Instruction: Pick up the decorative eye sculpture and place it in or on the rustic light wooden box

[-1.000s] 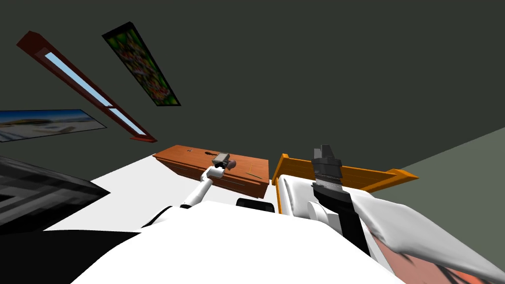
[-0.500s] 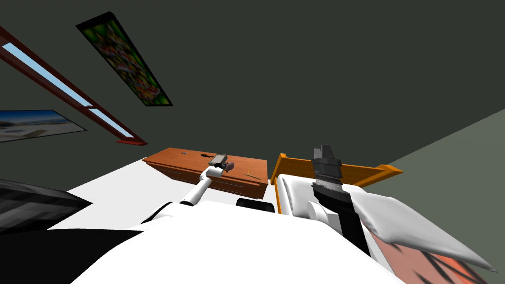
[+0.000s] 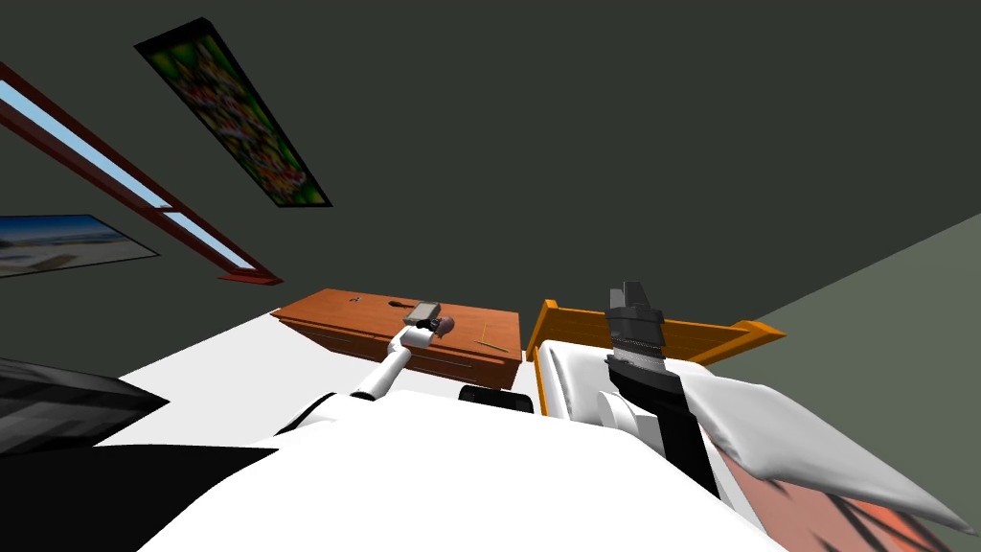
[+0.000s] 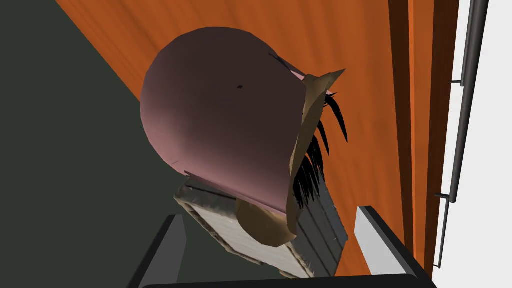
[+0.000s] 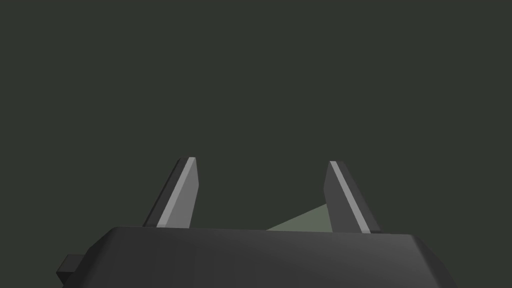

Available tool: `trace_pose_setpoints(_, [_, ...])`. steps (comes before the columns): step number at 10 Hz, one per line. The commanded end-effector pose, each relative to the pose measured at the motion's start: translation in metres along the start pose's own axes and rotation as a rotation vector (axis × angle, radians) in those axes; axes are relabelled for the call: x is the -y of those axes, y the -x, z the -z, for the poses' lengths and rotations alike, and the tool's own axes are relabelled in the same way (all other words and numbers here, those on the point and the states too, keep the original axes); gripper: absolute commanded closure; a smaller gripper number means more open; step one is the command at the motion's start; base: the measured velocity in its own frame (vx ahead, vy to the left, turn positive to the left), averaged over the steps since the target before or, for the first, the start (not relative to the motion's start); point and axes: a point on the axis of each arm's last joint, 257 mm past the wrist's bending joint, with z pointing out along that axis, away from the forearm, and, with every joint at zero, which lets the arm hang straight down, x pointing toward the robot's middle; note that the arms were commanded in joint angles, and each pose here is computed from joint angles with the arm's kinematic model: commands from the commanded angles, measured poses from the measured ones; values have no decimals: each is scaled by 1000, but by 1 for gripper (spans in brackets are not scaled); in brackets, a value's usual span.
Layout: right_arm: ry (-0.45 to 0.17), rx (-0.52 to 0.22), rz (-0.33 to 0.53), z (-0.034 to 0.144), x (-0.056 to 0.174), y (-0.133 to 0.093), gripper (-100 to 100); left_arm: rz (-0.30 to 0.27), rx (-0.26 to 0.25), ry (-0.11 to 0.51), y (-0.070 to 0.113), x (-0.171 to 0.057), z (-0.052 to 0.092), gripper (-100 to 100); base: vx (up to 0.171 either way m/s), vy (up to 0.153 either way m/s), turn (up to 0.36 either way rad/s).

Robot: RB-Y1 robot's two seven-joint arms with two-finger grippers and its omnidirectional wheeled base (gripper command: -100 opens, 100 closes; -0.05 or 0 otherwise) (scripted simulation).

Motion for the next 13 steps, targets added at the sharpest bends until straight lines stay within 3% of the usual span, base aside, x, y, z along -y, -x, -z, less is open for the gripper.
trace_pose_setpoints(1, [0,0,0,0,0,0,0,0,0,0,0,0,0,-100,28,12,-3])
trace_pose_setpoints(2, [0,0,0,0,0,0,0,0,1,-2,0,0,0,100,0,0,0])
trace_pose_setpoints(6, [0,0,0,0,0,0,0,-1,0,-1,-1,-1,0,100,1,0,-3])
trace_pose_setpoints(7, [0,0,0,0,0,0,0,-1,-1,0,-1,-1,0,0,0,0,0])
trace_pose_setpoints(8, [0,0,0,0,0,0,0,-1,0,-3,3,8,4,100,-41,-28,25])
trace_pose_setpoints(10, [0,0,0,0,0,0,0,-2,0,-5,2,7,4,100,-54,-21,12])
trace_pose_setpoints(11, [0,0,0,0,0,0,0,-2,-2,-2,2,6,4,0,-6,-3,1])
trace_pose_setpoints(12, [0,0,0,0,0,0,0,-7,4,20,12,2,6,100,-65,41,2])
trace_pose_setpoints(13, [0,0,0,0,0,0,0,-10,7,30,17,1,7,100,-119,62,4])
